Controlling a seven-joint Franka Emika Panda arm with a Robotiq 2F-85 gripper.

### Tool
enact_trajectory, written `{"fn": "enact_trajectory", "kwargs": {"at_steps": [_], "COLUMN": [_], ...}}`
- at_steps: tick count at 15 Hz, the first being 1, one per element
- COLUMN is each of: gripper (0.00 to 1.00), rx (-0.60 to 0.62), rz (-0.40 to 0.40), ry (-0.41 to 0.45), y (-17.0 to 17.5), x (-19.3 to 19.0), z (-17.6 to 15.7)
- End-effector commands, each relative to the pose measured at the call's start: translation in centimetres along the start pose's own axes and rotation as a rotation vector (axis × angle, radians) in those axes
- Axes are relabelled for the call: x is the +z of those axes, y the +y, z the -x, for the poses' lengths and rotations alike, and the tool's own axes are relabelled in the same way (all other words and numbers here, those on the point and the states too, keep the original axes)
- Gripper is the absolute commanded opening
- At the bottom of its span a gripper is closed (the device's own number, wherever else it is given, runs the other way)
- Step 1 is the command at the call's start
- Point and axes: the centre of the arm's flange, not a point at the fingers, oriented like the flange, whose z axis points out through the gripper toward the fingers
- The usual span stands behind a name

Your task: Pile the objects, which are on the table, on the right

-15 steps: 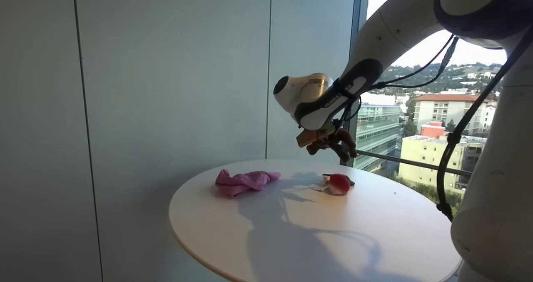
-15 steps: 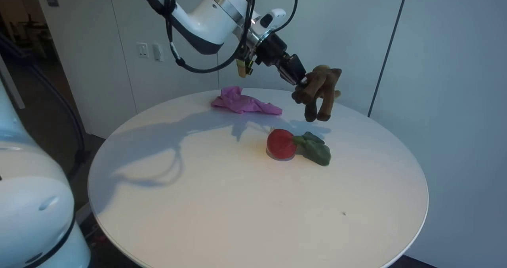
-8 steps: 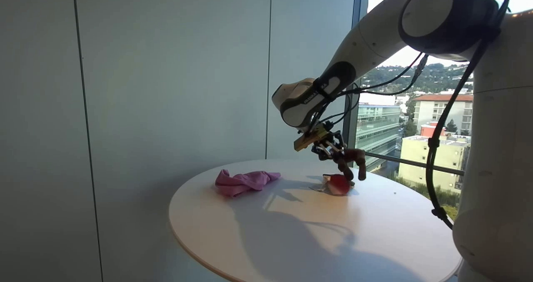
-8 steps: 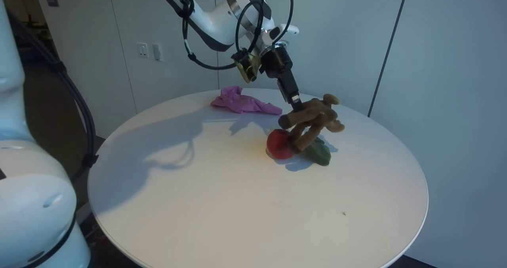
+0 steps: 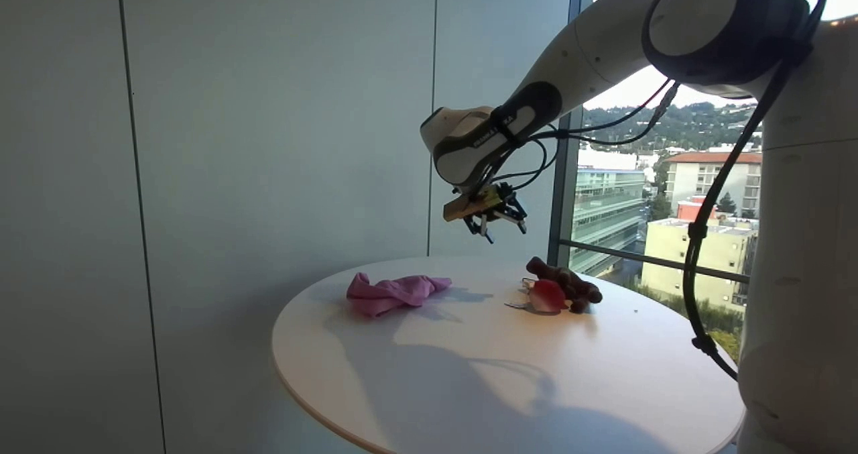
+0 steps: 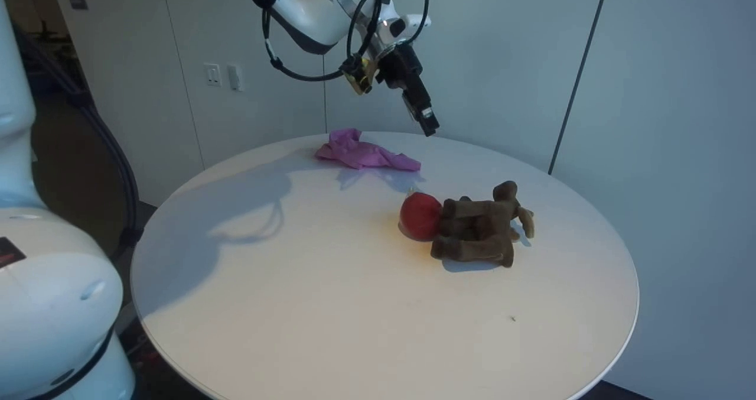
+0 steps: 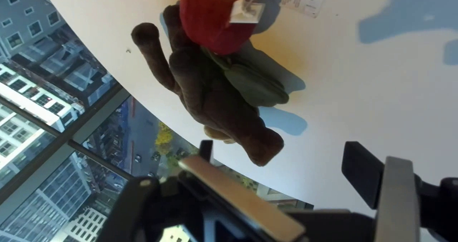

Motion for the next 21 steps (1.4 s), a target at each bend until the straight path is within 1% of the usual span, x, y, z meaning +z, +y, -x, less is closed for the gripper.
{"fn": "enact_trajectory", "kwargs": {"at_steps": [1,3,6,8,10,12,14,15,16,17,18,20,21], "gripper": [1.0,1.0,1.0,1.0,1.0,1.0,1.0,1.0,1.0,1.0,1.0,1.0,1.0], "rx": [0.008,0.011,-0.016,-0.068,-0.158,-0.274,-0.381,-0.434,-0.452,-0.463,-0.477,-0.509,-0.52], "rz": [-0.201,-0.308,-0.465,-0.556,-0.608,-0.622,-0.657,-0.65,-0.647,-0.665,-0.656,-0.666,-0.692], "ry": [0.002,-0.016,-0.068,-0.113,-0.164,-0.186,-0.155,-0.127,-0.075,-0.026,0.019,0.069,0.077], "y": [1.5,1.7,0.3,-0.8,-2.0,-3.0,-4.3,-4.9,-5.8,-6.3,-7.0,-8.8,-9.6], "x": [-6.9,-9.7,-12.8,-14.3,-15.5,-16.0,-15.3,-14.7,-13.6,-12.8,-11.8,-9.8,-9.1], "z": [-0.1,1.3,5.5,8.5,11.6,14.8,17.3,18.3,18.8,19.3,19.6,20.0,20.1]}}
